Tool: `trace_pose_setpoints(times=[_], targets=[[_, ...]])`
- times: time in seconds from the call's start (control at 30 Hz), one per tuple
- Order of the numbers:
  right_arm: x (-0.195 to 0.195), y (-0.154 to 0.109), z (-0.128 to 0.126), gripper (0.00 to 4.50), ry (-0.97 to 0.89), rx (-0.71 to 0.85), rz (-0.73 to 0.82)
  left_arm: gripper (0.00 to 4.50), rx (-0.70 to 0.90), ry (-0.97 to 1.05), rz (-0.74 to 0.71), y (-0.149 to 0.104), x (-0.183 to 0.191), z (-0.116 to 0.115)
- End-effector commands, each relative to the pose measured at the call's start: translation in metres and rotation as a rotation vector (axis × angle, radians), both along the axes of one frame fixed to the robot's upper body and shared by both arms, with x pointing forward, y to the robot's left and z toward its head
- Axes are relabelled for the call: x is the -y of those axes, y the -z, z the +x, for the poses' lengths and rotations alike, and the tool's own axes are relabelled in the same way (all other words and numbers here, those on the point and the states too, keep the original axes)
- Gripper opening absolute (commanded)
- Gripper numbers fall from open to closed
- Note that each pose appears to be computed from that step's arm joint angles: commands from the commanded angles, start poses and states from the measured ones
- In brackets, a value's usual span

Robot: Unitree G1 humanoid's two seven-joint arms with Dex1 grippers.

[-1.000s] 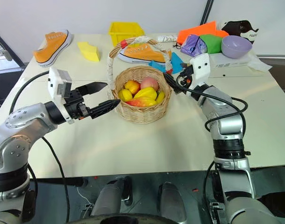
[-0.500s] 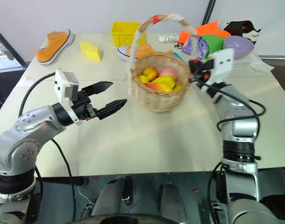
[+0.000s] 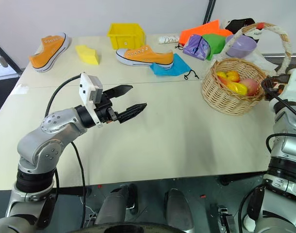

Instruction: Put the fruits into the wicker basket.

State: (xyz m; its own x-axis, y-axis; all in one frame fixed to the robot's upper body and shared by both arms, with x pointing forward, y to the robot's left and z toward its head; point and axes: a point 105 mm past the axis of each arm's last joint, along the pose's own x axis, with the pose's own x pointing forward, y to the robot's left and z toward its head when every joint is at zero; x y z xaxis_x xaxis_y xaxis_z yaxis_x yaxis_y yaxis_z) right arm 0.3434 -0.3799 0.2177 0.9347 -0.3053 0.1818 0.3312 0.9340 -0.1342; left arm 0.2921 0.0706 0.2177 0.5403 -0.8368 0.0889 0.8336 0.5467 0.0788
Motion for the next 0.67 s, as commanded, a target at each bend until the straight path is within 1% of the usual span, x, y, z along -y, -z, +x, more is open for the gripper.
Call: trace_pose_setpoints(times=[0.03,0.1,0.17,0.3,0.37,0.43,0.53,0.6,0.67], targets=[[-0.008,-0.030,-0.014,4.47,-0.034,0.093,-0.118,4.50,0.048,-0.022,0.011,-0.005,-0.006,-0.001],[-0.013,-0.027,-0.023,4.47,-0.086,0.075,-0.178,4.50,0.040,-0.061,0.023,-0.001,-0.014,0.003],[-0.017,-0.019,-0.034,4.47,-0.149,0.049,-0.201,4.50,0.033,-0.118,0.031,0.003,-0.027,0.008],[-0.032,0.006,-0.063,4.47,-0.342,-0.034,-0.193,4.50,-0.013,-0.307,0.070,0.027,-0.073,0.021],[-0.049,0.021,-0.075,4.47,-0.477,-0.098,-0.167,4.50,-0.036,-0.405,0.053,0.036,-0.098,0.024],[-0.079,0.037,-0.082,4.47,-0.642,-0.173,-0.149,4.50,-0.045,-0.484,0.081,0.047,-0.120,0.023],[-0.113,0.051,-0.083,4.47,-0.785,-0.219,-0.130,4.50,-0.104,-0.544,0.086,0.067,-0.140,0.018],[-0.124,0.061,-0.078,4.47,-0.818,-0.237,-0.119,4.50,-0.140,-0.558,0.070,0.076,-0.146,0.013],[-0.132,0.069,-0.071,4.47,-0.840,-0.244,-0.108,4.50,-0.157,-0.576,0.049,0.079,-0.150,0.010]])
